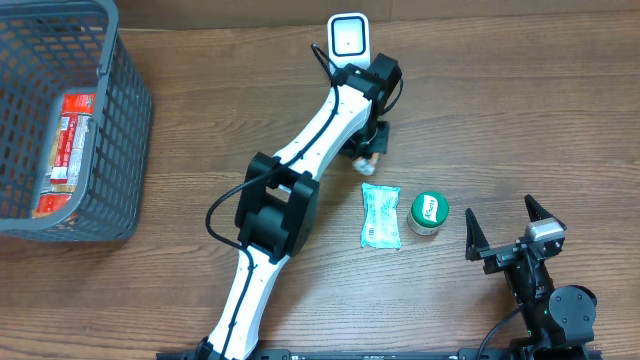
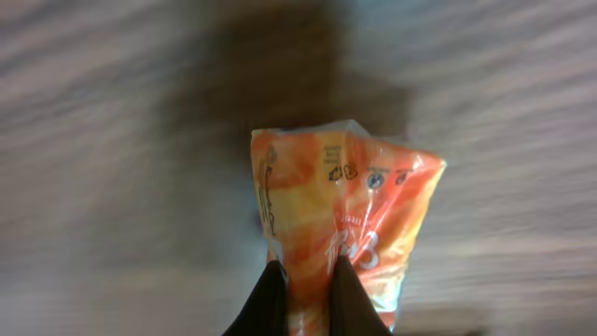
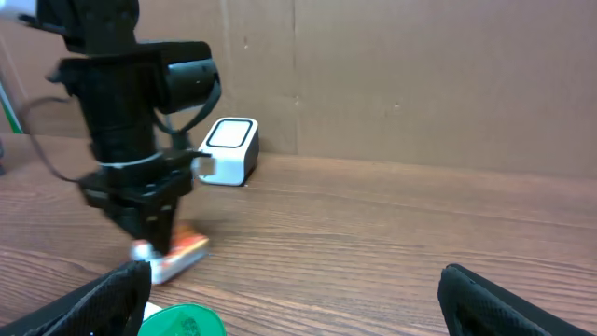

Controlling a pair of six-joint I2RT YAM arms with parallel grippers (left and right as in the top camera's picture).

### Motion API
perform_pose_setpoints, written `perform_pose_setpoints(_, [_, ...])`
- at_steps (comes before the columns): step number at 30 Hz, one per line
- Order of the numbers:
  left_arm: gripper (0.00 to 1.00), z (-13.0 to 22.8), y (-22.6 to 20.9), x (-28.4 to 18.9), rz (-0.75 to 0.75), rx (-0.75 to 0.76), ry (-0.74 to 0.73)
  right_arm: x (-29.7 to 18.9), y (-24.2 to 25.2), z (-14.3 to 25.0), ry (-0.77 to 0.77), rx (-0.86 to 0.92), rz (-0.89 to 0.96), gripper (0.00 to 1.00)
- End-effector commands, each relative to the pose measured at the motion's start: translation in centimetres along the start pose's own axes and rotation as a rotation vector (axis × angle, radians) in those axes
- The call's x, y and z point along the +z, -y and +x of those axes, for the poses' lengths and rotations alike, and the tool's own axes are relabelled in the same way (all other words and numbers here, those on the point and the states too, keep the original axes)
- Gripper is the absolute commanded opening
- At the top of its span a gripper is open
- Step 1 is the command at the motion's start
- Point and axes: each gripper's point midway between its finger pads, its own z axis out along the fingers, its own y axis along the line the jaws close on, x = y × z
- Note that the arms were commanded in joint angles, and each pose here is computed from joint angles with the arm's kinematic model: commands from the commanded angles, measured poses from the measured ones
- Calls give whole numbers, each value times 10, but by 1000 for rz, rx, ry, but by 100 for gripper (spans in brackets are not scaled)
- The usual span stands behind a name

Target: Scan the item barcode

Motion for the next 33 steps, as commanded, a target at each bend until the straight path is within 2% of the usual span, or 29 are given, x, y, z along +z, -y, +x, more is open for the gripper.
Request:
perform_pose_setpoints(1, [4,5,-33,-36,-164,-45,62,0,1,2,4,-2,1,100])
perform_pose_setpoints(7, [4,51,-51,-32,-250,-111,-115,0,1,2,4,-2,1,100])
perform_pose_setpoints(15, [7,68,-55,-8,-286,-173,-166,0,1,2,4,-2,1,100])
perform_pose_setpoints(17, [15,71,-51,-4,-271,-169,-174,0,1,2,4,-2,1,100])
perform_pose_setpoints(18, [24,72,-49,-3,-262,-169,-180,0,1,2,4,-2,1,100])
perform_pose_setpoints(19, [44,73,-46,-3,-251,-170,-188,0,1,2,4,-2,1,100])
perform_pose_setpoints(20, [58,75,-44,-3,-238,-170,-196,0,1,2,4,-2,1,100])
perform_pose_setpoints(21, [62,76,-41,-2,-221,-162,-206,0,1,2,4,-2,1,100])
perform_pose_setpoints(22, [63,77,-39,-2,-206,-154,-215,0,1,2,4,-2,1,100])
perform_pose_setpoints(25, [53,78,-35,-3,-167,-132,-234,0,1,2,4,-2,1,100])
perform_pose_setpoints(27, [51,74,-37,-7,-159,-139,-221,0,1,2,4,-2,1,100])
perform_pose_setpoints(33, [55,65,-42,-31,-121,-162,-162,0,1,2,4,-2,1,100])
